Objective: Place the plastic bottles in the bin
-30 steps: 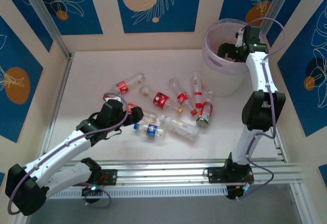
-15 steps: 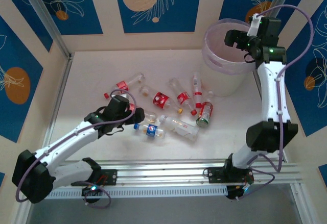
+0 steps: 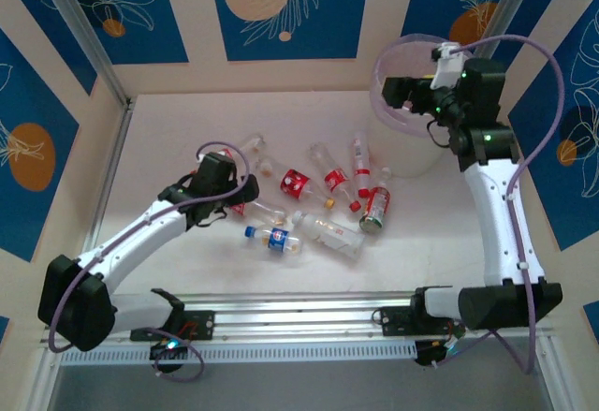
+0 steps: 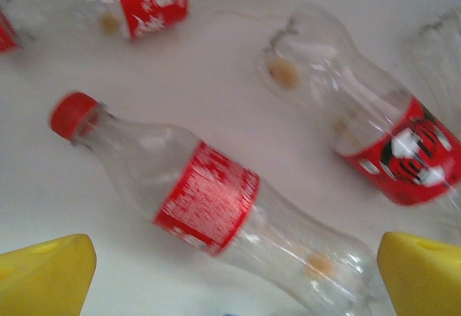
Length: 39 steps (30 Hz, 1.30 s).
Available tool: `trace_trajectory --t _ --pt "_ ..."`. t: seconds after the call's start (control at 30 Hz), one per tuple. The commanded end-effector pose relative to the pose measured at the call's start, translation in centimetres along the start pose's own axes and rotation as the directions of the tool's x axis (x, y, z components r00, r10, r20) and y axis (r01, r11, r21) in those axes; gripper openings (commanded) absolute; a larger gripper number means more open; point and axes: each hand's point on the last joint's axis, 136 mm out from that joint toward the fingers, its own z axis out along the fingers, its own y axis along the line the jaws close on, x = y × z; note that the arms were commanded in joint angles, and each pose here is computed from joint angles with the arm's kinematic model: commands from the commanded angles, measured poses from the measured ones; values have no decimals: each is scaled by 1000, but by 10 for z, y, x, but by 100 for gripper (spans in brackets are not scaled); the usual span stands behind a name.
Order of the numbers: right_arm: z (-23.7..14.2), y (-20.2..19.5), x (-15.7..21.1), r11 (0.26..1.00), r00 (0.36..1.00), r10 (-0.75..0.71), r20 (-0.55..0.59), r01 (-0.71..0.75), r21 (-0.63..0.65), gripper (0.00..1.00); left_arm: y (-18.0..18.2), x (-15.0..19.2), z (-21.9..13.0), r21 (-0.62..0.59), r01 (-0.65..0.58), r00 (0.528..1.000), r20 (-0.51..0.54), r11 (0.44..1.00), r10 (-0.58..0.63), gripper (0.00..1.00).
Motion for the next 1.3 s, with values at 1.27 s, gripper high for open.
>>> trace_trajectory --t 1.27 --pt "-55 -25 137 970 948 239 -209 -224 89 99 74 -62 167 -3 -603 753 -333 797 568 91"
